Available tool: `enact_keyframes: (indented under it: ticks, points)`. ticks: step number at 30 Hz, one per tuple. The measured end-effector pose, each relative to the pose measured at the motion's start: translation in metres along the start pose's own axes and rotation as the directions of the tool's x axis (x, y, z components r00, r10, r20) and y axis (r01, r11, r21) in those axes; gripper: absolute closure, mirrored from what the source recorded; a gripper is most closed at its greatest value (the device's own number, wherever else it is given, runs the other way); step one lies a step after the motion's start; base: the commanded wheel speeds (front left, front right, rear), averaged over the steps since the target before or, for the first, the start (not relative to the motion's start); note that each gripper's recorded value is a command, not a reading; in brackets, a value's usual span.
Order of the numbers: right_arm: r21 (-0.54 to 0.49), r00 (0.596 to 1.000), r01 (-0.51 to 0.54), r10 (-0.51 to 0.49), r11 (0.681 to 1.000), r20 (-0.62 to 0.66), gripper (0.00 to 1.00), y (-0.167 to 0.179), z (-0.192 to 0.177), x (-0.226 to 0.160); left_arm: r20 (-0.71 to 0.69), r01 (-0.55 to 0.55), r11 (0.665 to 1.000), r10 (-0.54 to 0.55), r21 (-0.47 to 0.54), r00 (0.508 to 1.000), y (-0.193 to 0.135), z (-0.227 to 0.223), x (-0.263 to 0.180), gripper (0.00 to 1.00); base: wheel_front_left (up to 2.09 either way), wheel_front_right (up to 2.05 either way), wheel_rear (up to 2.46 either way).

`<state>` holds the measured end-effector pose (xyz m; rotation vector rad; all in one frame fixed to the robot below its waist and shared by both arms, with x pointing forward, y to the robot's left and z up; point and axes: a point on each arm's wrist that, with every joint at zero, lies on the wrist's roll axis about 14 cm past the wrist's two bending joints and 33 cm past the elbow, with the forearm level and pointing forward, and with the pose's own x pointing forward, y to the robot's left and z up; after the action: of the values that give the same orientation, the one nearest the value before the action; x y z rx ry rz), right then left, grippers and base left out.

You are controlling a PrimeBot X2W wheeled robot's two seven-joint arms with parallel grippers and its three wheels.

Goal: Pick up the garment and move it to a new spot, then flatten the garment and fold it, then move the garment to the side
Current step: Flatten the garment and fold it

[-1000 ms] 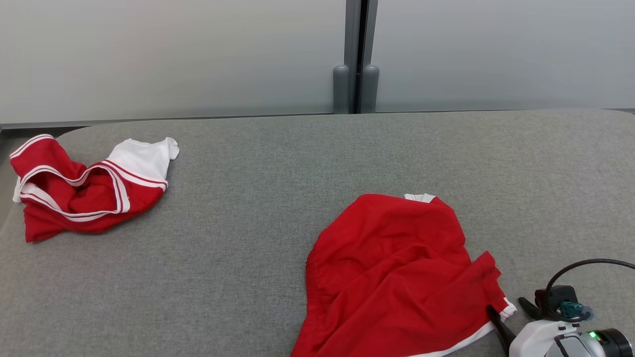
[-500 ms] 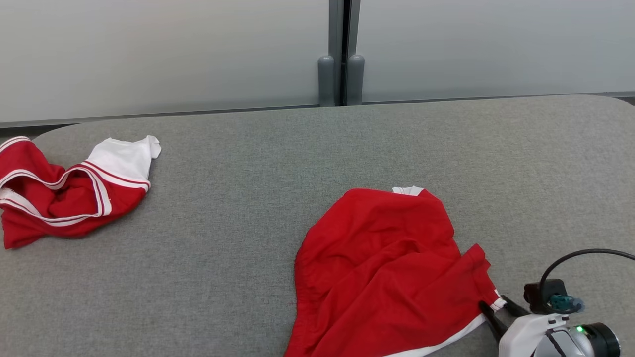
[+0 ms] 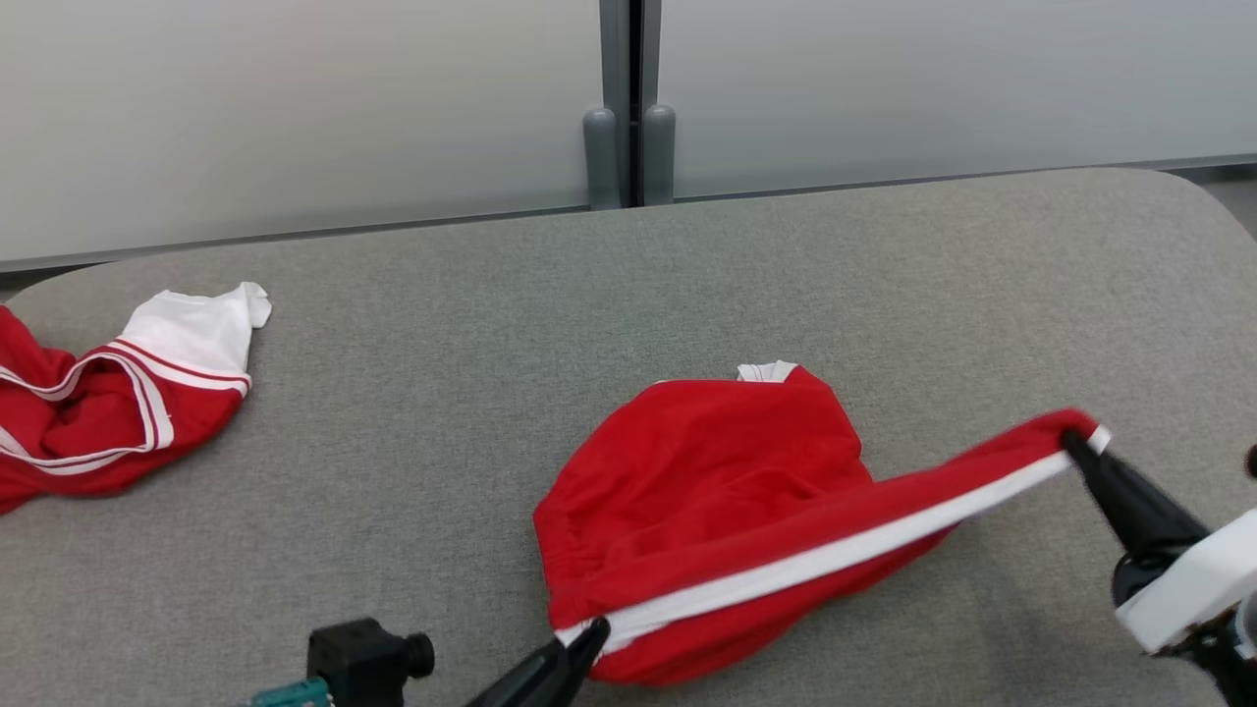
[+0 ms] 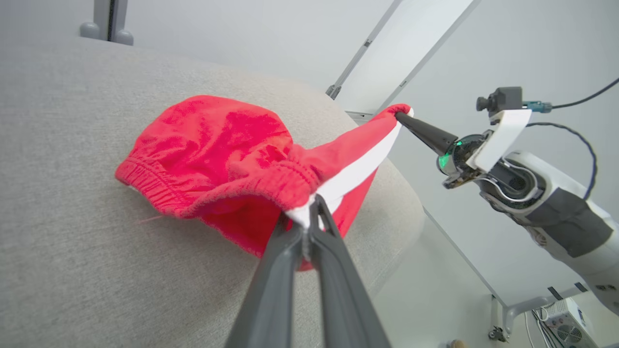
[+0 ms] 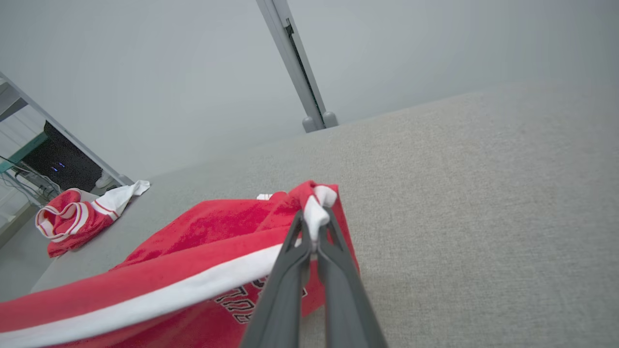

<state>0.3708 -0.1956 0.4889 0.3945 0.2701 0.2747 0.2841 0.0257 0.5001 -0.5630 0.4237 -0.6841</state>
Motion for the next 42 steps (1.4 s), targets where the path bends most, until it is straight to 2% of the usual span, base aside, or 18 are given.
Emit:
enact_keyframes:
  ticks: [4, 7, 12, 16, 21, 23, 24, 26, 29, 32, 34, 37, 40, 41, 42]
  points:
    - [-0.003, 0.989, -0.029, 0.030, 1.000, 0.144, 1.00, 0.000, 0.064, -0.010, 0.076, 0.090, 0.990, -0.098, 0.109, 0.992, -0.021, 0.051, 0.009, 1.00, 0.00, 0.00, 0.00]
    - [-0.001, 0.980, -0.050, 0.050, 0.999, 0.194, 1.00, 0.002, 0.095, -0.010, 0.127, 0.155, 0.973, -0.177, 0.171, 0.976, -0.035, 0.090, 0.023, 1.00, 0.00, 0.00, 0.00]
    - [-0.051, 0.964, -0.071, 0.082, 0.996, 0.253, 1.00, 0.000, 0.149, 0.019, 0.150, 0.216, 0.937, -0.264, 0.274, 0.953, -0.039, 0.152, 0.065, 1.00, 0.00, 0.00, 0.00]
    - [-0.099, 0.952, -0.031, 0.060, 0.995, 0.299, 1.00, -0.012, 0.193, 0.069, 0.182, 0.181, 0.929, -0.248, 0.322, 0.952, -0.018, 0.210, 0.116, 1.00, 0.00, 0.00, 0.00]
    - [-0.120, 0.927, 0.018, 0.028, 0.993, 0.374, 1.00, -0.014, 0.244, 0.151, 0.268, 0.062, 0.940, -0.158, 0.335, 0.950, 0.028, 0.283, 0.183, 1.00, 0.00, 0.00, 0.00]
    - [-0.136, 0.917, 0.063, -0.004, 0.989, 0.398, 1.00, -0.017, 0.257, 0.182, 0.308, 0.015, 0.948, -0.118, 0.317, 0.944, 0.049, 0.303, 0.206, 1.00, 0.00, 0.00, 0.00]
    - [-0.115, 0.900, 0.083, -0.025, 0.990, 0.434, 1.00, -0.017, 0.267, 0.209, 0.331, -0.029, 0.951, -0.079, 0.307, 0.940, 0.070, 0.311, 0.228, 1.00, 0.00, 0.00, 0.00]
    - [-0.099, 0.885, 0.092, -0.035, 0.991, 0.465, 1.00, -0.015, 0.272, 0.233, 0.358, -0.059, 0.949, -0.058, 0.309, 0.932, 0.085, 0.318, 0.245, 1.00, 0.00, 0.00, 0.00]
    - [-0.085, 0.873, 0.090, -0.037, 0.992, 0.486, 1.00, -0.011, 0.273, 0.262, 0.400, -0.095, 0.936, -0.052, 0.339, 0.915, 0.101, 0.327, 0.266, 1.00, 0.00, 0.00, 0.00]
    - [-0.046, 0.869, 0.087, -0.053, 0.995, 0.493, 1.00, -0.020, 0.256, 0.287, 0.415, -0.117, 0.932, -0.038, 0.343, 0.909, 0.123, 0.317, 0.286, 1.00, 0.00, 0.00, 0.00]
    - [-0.001, 0.885, 0.079, -0.070, 0.997, 0.460, 1.00, -0.029, 0.225, 0.304, 0.386, -0.131, 0.938, -0.002, 0.320, 0.923, 0.146, 0.291, 0.300, 1.00, 0.00, 0.00, 0.00]
    - [0.046, 0.924, 0.094, -0.105, 0.994, 0.368, 1.00, -0.048, 0.160, 0.316, 0.298, -0.119, 0.954, 0.033, 0.274, 0.954, 0.169, 0.239, 0.314, 1.00, 0.00, 0.00, 0.00]
    - [0.120, 0.942, 0.125, -0.156, 0.985, 0.298, 1.00, -0.071, 0.105, 0.302, 0.213, -0.086, 0.972, 0.038, 0.220, 0.976, 0.179, 0.185, 0.313, 1.00, 0.00, 0.00, 0.00]
    - [0.120, 0.942, 0.125, -0.156, 0.985, 0.298, 1.00, -0.071, 0.105, 0.302, 0.213, -0.086, 0.972, 0.038, 0.220, 0.976, 0.179, 0.185, 0.313, 1.00, 0.00, 0.00, 0.00]
    - [0.143, 0.945, 0.136, -0.172, 0.980, 0.278, 1.00, -0.077, 0.089, 0.293, 0.185, -0.071, 0.977, 0.034, 0.199, 0.982, 0.178, 0.168, 0.309, 1.00, 0.00, 0.00, 0.00]
